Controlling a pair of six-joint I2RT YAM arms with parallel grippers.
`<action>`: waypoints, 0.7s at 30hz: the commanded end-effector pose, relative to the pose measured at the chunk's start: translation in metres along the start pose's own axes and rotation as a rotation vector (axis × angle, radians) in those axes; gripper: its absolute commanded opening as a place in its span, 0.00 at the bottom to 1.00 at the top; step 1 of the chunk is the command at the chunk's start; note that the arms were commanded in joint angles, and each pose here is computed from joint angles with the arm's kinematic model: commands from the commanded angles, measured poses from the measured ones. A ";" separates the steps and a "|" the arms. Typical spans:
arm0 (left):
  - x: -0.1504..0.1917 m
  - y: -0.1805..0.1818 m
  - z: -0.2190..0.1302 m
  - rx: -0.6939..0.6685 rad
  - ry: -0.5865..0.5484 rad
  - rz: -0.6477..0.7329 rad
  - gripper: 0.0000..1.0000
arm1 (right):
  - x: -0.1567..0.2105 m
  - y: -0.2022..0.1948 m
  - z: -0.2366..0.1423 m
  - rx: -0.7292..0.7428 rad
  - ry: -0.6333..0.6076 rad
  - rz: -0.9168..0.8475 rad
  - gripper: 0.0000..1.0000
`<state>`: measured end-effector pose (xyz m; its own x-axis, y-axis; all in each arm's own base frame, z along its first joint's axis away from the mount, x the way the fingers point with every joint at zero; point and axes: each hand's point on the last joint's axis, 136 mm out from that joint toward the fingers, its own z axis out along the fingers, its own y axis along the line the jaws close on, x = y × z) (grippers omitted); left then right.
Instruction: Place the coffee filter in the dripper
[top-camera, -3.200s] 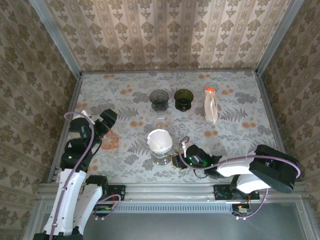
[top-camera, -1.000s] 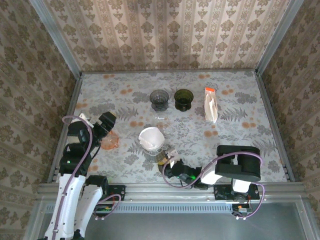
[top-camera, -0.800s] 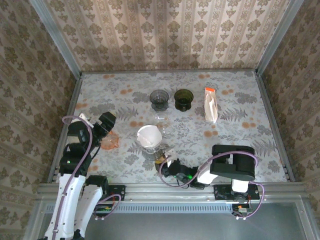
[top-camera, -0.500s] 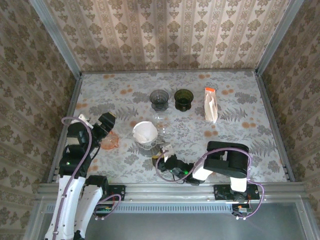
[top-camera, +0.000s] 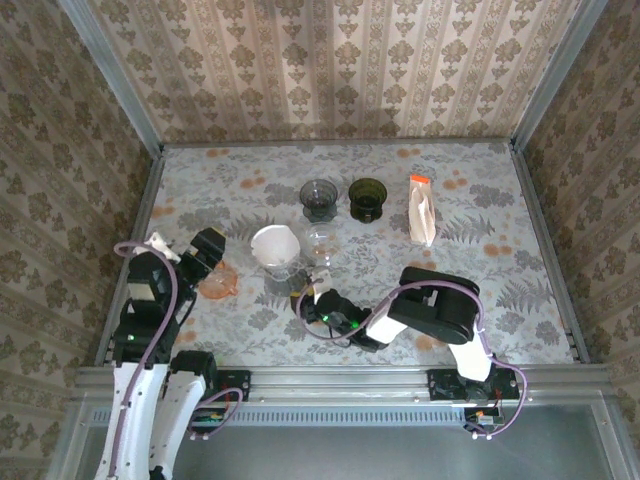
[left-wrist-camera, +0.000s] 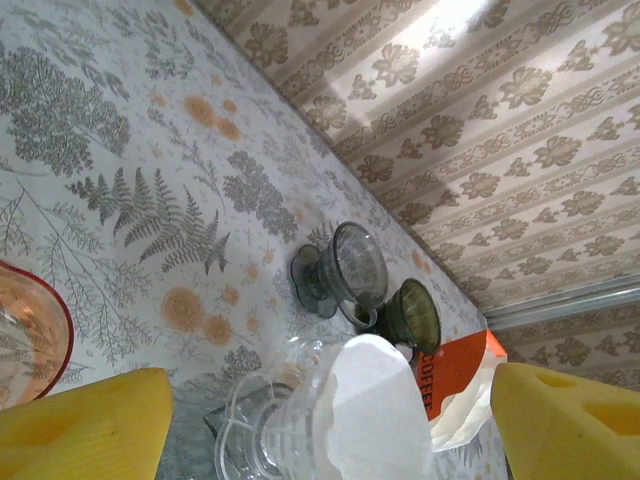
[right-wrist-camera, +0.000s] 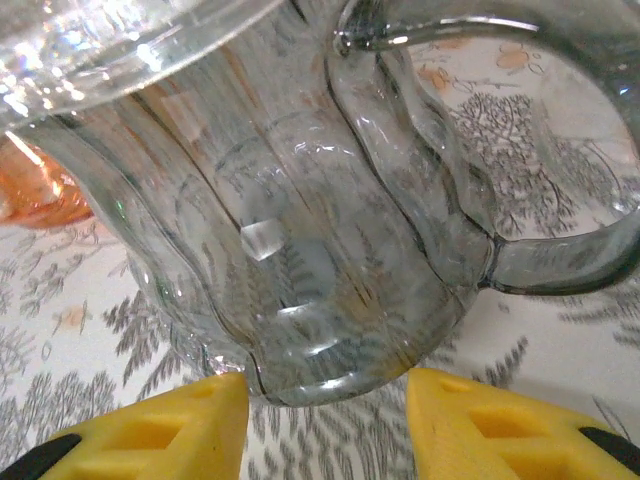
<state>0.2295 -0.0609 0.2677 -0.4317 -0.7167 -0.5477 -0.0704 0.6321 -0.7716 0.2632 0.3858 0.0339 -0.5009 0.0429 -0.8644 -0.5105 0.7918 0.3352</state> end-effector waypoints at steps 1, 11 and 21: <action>-0.008 -0.003 -0.010 -0.008 -0.035 0.031 0.84 | 0.012 -0.004 0.017 -0.002 0.064 -0.022 0.47; -0.007 0.002 -0.008 -0.023 -0.040 0.023 0.84 | -0.003 -0.011 0.066 0.023 0.069 0.030 0.47; -0.005 0.005 -0.005 -0.028 -0.035 0.010 0.84 | -0.020 -0.021 0.100 0.060 0.079 0.083 0.47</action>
<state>0.2271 -0.0554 0.2667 -0.4151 -0.7225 -0.5528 -0.0932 0.6383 -0.7642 0.3545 0.4341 0.0392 -0.5225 0.1171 -0.8446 -0.4591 0.7961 0.3944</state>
